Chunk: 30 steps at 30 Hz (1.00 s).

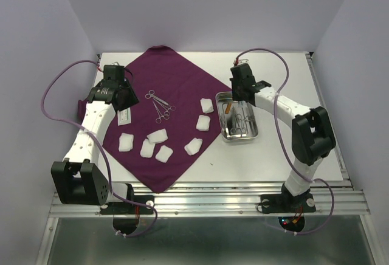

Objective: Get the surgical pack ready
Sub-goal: Place the medical item in the container.

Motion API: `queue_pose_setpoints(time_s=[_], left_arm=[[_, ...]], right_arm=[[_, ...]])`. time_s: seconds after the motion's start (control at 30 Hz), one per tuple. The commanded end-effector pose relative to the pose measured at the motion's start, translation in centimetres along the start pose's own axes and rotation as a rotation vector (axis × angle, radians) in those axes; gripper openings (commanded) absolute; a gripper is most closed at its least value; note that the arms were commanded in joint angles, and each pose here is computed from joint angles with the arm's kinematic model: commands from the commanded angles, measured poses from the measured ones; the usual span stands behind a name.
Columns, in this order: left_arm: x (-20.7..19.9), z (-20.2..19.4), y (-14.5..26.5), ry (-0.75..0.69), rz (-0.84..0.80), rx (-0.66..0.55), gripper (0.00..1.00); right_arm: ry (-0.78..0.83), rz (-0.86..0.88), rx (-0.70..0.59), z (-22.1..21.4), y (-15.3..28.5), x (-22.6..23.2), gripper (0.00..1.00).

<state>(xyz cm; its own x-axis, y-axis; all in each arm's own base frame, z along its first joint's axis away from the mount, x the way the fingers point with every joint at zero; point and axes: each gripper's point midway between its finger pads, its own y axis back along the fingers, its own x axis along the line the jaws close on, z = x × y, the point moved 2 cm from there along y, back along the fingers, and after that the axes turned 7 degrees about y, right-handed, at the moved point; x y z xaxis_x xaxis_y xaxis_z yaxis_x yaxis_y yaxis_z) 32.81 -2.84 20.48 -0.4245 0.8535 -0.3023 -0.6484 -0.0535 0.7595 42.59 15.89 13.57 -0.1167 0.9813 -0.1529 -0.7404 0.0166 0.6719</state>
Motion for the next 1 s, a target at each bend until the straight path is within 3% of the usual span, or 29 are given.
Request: queue_pose_setpoints(time_s=[0.0, 0.33, 0.53, 0.57, 0.6, 0.67, 0.7, 0.8, 0.97], left_arm=[[-1.0, 1.7, 1.3, 0.009, -0.038, -0.052, 0.43], [-0.8, 1.7, 1.0, 0.005, -0.029, -0.049, 0.43], [-0.7, 1.5, 0.8, 0.005, -0.024, -0.043, 0.43], [-0.7, 1.5, 0.8, 0.005, -0.026, -0.042, 0.43], [-0.7, 1.5, 0.8, 0.005, -0.024, -0.043, 0.43], [-0.7, 1.5, 0.8, 0.006, -0.026, -0.043, 0.43], [-0.7, 1.4, 0.7, 0.007, -0.027, -0.041, 0.43], [-0.8, 1.4, 0.6, 0.01, -0.03, -0.037, 0.43], [-0.9, 0.9, -0.1, 0.01, -0.033, -0.02, 0.43]], right_arm=[[-0.021, -0.04, -0.006, 0.5, -1.7, -0.6, 0.01], [0.011, -0.11, 0.083, -2.6, -4.6, -1.2, 0.01], [0.015, -0.136, 0.098, -3.1, -5.2, -1.8, 0.07], [0.017, -0.134, 0.098, -3.1, -5.2, -1.8, 0.1], [0.014, -0.128, 0.093, -3.0, -5.0, -1.7, 0.23], [0.011, -0.118, 0.092, -3.0, -4.7, -1.7, 0.31], [0.007, -0.113, 0.085, -2.7, -4.5, -1.6, 0.44], [-0.01, -0.086, 0.061, -1.9, -3.4, -1.5, 0.54], [-0.046, -0.037, -0.003, 0.5, -0.6, -1.5, 0.55]])
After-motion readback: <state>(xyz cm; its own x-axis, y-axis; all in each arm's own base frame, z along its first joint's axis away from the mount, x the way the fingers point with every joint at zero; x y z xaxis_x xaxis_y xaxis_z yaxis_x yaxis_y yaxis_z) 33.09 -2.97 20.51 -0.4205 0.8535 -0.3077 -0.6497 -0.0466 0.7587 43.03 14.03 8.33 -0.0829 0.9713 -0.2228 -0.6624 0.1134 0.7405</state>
